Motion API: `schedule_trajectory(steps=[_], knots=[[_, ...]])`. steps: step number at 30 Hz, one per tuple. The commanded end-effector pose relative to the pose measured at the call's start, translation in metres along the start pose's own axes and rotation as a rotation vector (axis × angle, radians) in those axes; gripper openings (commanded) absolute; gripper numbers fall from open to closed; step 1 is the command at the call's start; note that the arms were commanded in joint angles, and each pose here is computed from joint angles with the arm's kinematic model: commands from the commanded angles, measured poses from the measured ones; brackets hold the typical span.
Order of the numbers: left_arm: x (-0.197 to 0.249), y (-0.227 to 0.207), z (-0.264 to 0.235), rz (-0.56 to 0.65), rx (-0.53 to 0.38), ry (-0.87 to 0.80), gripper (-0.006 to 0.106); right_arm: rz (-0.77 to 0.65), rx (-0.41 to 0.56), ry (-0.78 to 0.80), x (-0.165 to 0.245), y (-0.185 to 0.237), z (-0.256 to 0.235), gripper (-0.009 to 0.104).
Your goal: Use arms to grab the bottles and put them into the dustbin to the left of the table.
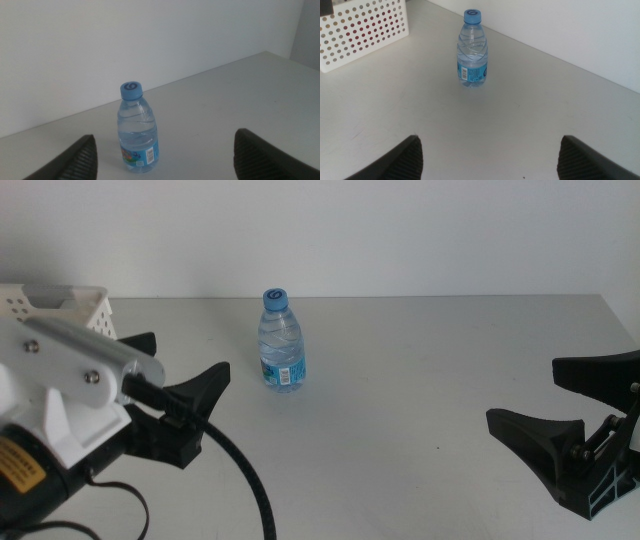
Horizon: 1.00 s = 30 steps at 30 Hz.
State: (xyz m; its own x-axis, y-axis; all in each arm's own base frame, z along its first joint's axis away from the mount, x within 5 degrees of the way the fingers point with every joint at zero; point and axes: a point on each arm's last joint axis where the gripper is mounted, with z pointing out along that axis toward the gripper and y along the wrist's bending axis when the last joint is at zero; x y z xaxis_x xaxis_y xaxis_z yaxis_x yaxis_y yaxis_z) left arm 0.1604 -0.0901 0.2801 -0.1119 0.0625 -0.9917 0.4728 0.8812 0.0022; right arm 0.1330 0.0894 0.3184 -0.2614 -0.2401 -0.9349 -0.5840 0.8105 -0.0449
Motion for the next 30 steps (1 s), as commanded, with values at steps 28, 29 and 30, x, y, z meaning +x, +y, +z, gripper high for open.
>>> schedule_trajectory(steps=[28, 29, 30], knots=[[0.026, 0.006, 0.084, -0.031, -0.076, -0.157, 0.093, -0.016, 0.019, -0.111, -0.019, -0.002, -0.005, 0.075], [0.027, 0.007, 0.089, -0.029, -0.078, -0.151, 0.093, -0.016, 0.019, -0.111, -0.019, -0.002, -0.005, 0.075], [0.027, 0.009, 0.094, -0.028, -0.083, -0.148, 0.093, -0.016, 0.019, -0.111, -0.019, -0.002, -0.005, 0.075]])
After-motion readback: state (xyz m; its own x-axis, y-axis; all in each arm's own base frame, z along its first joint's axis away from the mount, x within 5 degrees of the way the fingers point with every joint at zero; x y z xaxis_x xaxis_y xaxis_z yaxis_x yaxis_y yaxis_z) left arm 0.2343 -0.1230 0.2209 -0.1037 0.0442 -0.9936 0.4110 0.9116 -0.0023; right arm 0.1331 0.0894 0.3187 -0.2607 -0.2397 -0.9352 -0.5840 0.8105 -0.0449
